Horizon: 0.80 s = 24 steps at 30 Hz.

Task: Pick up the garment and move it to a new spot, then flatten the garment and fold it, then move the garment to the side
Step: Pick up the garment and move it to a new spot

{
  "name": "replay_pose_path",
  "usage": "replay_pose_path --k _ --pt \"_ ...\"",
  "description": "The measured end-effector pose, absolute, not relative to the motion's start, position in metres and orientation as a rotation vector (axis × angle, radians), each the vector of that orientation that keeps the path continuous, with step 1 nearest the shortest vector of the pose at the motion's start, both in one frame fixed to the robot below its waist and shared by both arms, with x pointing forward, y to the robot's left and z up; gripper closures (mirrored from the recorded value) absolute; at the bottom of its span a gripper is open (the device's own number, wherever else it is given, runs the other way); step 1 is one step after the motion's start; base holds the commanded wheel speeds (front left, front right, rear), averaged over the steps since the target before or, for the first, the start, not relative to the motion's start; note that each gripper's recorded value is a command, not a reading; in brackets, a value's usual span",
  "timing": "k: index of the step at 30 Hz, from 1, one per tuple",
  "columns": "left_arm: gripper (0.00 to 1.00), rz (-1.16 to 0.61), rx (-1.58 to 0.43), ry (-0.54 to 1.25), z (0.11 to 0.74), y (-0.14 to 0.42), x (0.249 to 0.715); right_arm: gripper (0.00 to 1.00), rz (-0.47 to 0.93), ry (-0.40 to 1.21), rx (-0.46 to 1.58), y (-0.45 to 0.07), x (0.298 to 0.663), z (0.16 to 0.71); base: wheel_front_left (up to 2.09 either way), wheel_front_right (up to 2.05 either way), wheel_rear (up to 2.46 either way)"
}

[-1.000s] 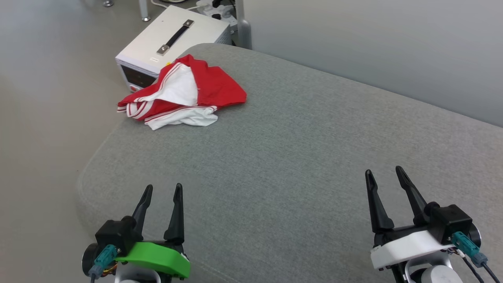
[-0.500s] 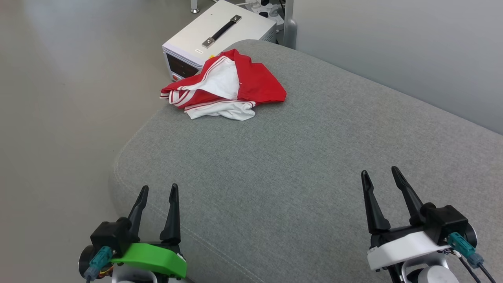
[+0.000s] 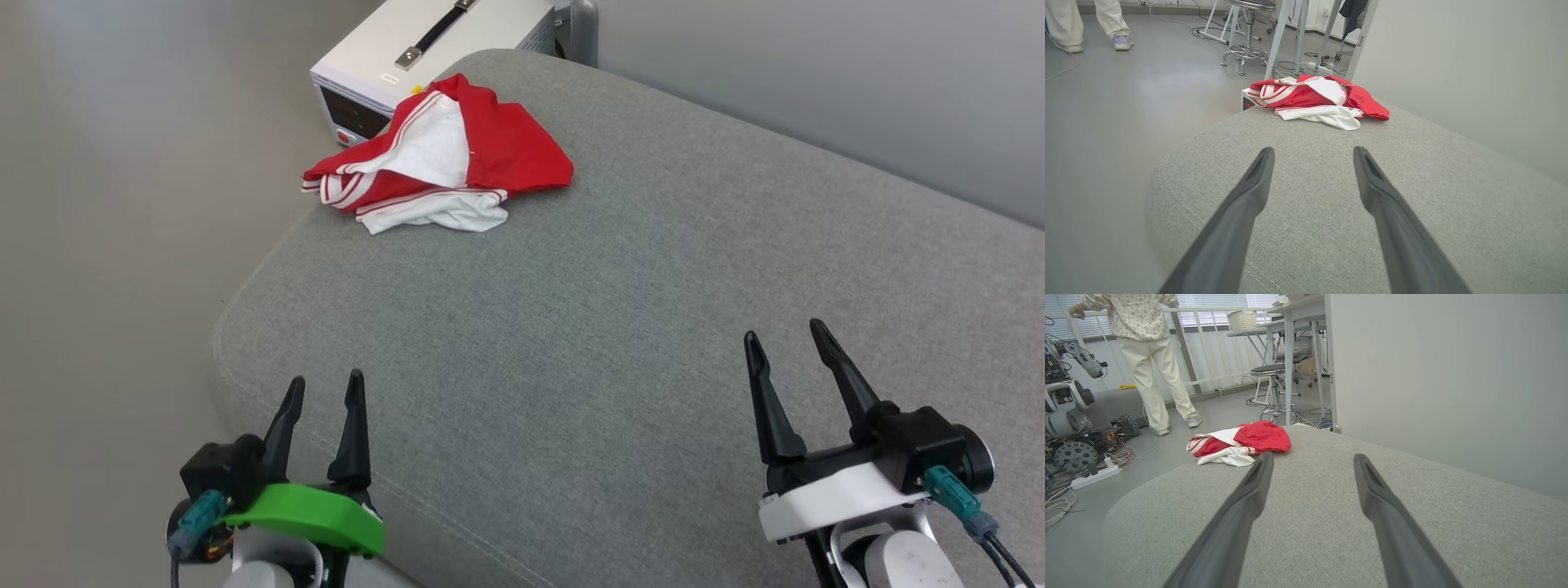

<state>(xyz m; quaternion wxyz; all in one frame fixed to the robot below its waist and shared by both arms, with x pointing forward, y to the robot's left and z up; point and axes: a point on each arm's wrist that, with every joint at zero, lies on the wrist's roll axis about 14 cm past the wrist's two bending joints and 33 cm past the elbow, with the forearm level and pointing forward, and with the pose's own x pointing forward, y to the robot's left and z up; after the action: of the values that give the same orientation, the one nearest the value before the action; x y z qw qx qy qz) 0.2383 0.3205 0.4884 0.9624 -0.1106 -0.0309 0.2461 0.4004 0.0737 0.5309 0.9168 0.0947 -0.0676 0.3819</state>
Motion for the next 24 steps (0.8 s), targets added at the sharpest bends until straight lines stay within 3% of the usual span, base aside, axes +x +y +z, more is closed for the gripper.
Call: replay_pose_path --k 9,13,24 --pt "0.0 0.369 -0.116 -0.062 0.517 0.349 0.323 0.0 0.743 -0.168 0.168 0.065 0.43 0.52 0.0 0.0 0.0" --pt "0.0 0.298 -0.085 0.017 0.529 0.368 0.366 0.0 0.71 -0.168 0.164 0.056 0.443 0.514 0.0 0.0 0.0" --pt "0.0 0.224 -0.18 0.473 0.504 0.404 0.455 0.0 0.583 -0.138 0.154 0.012 0.474 0.491 0.0 0.0 0.0"
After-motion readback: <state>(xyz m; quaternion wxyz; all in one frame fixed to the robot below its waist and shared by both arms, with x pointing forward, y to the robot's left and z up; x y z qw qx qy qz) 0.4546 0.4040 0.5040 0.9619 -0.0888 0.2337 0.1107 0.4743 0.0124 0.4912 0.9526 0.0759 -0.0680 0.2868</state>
